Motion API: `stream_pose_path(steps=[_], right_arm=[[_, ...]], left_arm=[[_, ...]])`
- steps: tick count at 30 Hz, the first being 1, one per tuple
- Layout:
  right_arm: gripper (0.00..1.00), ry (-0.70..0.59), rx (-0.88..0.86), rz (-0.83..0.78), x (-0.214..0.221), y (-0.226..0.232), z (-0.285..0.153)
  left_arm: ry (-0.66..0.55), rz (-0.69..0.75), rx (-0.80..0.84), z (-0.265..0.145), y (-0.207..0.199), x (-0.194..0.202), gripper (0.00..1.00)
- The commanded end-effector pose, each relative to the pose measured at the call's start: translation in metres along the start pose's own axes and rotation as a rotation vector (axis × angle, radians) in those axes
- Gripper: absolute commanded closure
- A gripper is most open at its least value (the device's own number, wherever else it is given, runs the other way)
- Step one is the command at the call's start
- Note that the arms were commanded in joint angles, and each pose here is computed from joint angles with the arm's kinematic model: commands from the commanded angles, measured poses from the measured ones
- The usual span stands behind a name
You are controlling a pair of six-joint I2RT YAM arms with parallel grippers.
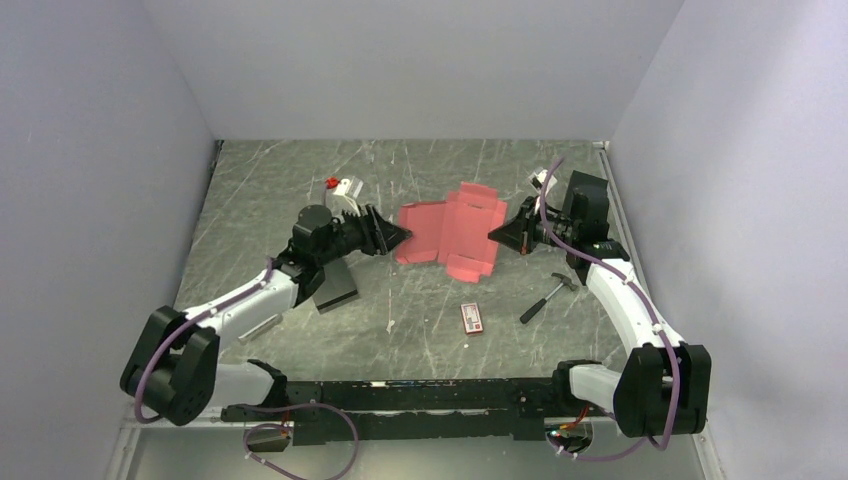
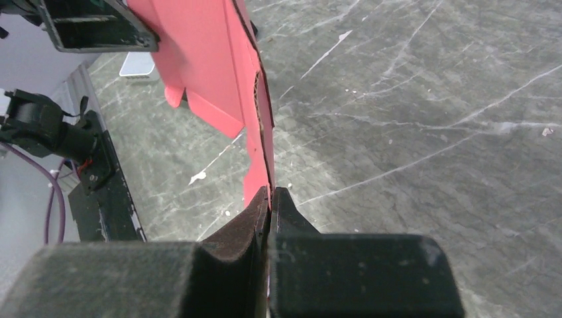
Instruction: Fold the paper box
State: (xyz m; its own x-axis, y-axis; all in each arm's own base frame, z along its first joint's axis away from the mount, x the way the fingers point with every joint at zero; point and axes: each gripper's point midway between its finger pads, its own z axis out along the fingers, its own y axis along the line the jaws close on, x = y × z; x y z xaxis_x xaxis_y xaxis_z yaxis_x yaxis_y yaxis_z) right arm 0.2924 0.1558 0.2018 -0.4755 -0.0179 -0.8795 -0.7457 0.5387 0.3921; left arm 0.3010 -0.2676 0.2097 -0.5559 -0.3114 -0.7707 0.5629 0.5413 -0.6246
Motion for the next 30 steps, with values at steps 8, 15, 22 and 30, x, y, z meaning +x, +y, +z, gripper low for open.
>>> stream_pose_path(steps=[8,15,22,30], right_arm=[[1.00,-0.044,-0.004,-0.026,-0.017,0.001,0.001],[1.00,-0.036,0.046,-0.011,-0.013,-0.008,0.004],[1.00,-0.029,0.006,-0.006,-0.012,-0.002,0.006],[0.63,-0.031,-0.189,-0.046,-0.020,0.033,-0.004]], left_arm=[[-0.014,0.024,0.109,0.012,-0.024,-0.019,0.64],[0.015,0.002,0.149,0.016,-0.027,-0.012,0.88],[0.020,-0.009,0.133,0.014,-0.021,-0.005,1.00],[-0.073,0.050,0.094,-0.006,-0.018,-0.013,1.00]])
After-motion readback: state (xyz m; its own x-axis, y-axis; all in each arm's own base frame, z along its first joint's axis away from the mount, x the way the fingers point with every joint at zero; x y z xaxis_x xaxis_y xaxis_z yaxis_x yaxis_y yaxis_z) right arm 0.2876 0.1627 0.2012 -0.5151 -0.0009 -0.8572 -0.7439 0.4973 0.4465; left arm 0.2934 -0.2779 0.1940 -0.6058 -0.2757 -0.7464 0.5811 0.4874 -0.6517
